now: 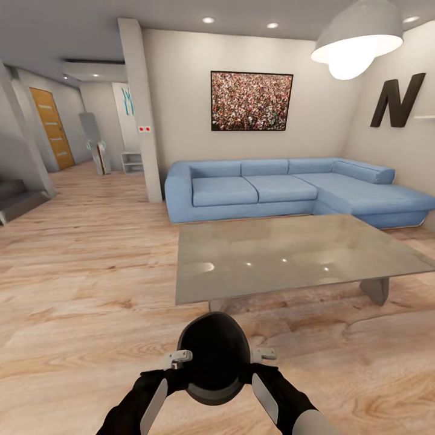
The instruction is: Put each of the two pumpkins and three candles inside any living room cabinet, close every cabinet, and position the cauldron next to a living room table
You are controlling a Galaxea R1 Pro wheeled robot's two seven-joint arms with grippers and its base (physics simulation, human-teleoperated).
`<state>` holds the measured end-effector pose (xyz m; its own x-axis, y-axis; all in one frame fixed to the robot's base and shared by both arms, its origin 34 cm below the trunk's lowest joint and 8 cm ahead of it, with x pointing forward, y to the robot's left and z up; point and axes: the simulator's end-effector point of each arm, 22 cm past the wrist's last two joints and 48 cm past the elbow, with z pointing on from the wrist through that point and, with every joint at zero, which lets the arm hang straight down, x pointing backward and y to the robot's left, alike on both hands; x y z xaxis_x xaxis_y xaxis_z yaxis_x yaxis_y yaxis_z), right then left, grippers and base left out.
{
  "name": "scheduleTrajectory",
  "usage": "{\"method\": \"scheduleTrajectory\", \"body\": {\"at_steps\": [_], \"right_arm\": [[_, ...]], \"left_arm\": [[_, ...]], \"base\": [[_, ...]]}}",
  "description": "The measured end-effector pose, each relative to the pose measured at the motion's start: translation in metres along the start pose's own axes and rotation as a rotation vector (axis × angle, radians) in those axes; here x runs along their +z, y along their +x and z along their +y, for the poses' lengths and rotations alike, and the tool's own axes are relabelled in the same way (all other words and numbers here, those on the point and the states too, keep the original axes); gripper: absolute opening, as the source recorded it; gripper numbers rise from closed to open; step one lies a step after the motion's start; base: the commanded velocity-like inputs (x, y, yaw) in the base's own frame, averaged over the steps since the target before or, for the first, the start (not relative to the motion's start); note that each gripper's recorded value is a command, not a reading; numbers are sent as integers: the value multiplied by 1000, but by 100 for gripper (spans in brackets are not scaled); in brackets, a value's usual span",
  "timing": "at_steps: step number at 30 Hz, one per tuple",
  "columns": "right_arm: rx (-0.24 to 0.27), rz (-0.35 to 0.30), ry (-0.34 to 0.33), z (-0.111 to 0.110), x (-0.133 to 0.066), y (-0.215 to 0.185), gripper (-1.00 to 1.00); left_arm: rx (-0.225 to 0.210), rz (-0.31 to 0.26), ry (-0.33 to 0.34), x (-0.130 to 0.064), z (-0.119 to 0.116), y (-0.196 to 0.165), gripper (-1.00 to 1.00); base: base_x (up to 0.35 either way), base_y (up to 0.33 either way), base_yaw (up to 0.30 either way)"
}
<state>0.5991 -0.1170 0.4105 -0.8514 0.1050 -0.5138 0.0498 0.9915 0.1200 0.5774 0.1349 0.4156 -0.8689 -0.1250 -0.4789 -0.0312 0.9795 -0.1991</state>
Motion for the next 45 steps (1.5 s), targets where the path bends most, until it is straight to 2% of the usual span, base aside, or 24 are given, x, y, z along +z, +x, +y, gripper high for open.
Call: {"method": "scheduleTrajectory", "body": {"at_steps": [7,45], "right_arm": [[0,-1,1,0,0,-1,-100],[-4,1,3,-11,60,58,-100]], "left_arm": [[-2,-1,0,0,0,0,-100],[-6,0,3,62,17,57,-100]], "base": [[7,-4,0],[0,0,0]]}}
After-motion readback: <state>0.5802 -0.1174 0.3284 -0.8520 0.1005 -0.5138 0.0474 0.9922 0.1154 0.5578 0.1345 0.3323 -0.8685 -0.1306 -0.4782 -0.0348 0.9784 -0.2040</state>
